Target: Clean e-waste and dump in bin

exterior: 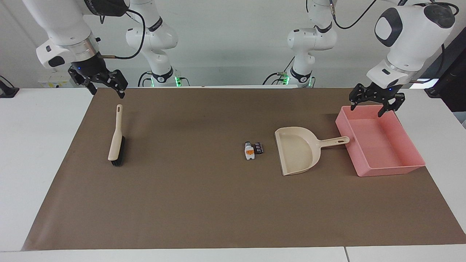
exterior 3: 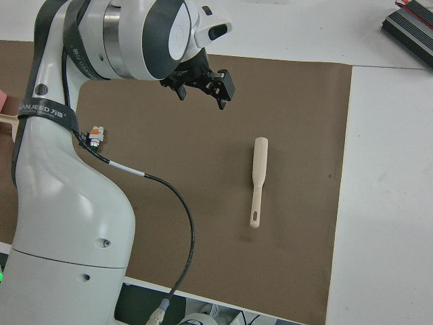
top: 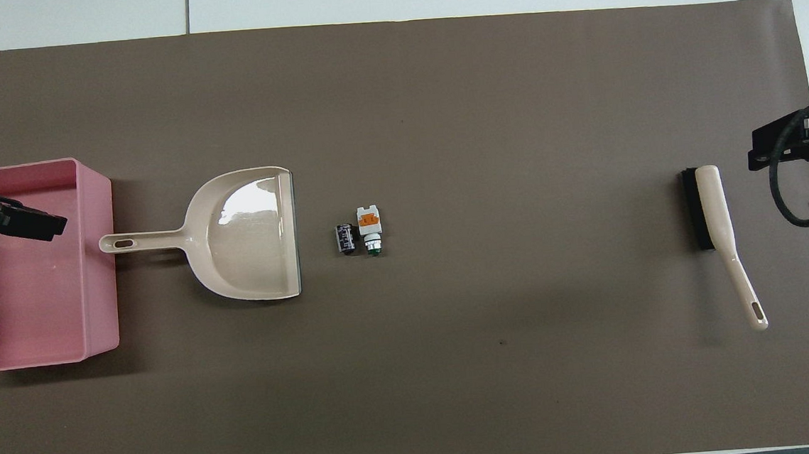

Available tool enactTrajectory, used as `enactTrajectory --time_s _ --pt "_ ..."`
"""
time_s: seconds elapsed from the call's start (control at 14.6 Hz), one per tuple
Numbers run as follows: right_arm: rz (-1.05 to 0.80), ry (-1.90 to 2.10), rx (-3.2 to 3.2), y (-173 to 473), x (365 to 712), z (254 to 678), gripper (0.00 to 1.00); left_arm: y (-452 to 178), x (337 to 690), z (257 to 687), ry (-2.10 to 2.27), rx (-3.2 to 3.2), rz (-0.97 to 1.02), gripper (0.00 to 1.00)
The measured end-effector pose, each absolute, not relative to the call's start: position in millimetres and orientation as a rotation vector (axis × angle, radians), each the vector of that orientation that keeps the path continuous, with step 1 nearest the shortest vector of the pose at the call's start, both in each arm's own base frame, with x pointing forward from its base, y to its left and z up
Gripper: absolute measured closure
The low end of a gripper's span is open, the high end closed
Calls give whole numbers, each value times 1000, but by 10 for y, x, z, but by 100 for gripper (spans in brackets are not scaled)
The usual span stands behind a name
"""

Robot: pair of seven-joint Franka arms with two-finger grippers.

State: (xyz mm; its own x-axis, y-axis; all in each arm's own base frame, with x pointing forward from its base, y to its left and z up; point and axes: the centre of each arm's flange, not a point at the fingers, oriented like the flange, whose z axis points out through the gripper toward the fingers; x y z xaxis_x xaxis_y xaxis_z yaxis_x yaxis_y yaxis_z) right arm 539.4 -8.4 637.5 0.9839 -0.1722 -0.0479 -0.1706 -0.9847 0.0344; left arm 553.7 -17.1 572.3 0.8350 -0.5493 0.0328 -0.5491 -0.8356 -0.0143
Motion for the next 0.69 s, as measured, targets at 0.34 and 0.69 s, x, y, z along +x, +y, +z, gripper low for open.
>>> enactTrajectory --time_s 0.34,0.69 --pt "-114 -164 3113 -515 5283 6031 1 -183 5582 5502 1404 -2778 -109 2" --pt "-203 -33 3140 -1061 4842 4861 1 -194 5583 5301 1703 -2585 -100 3"
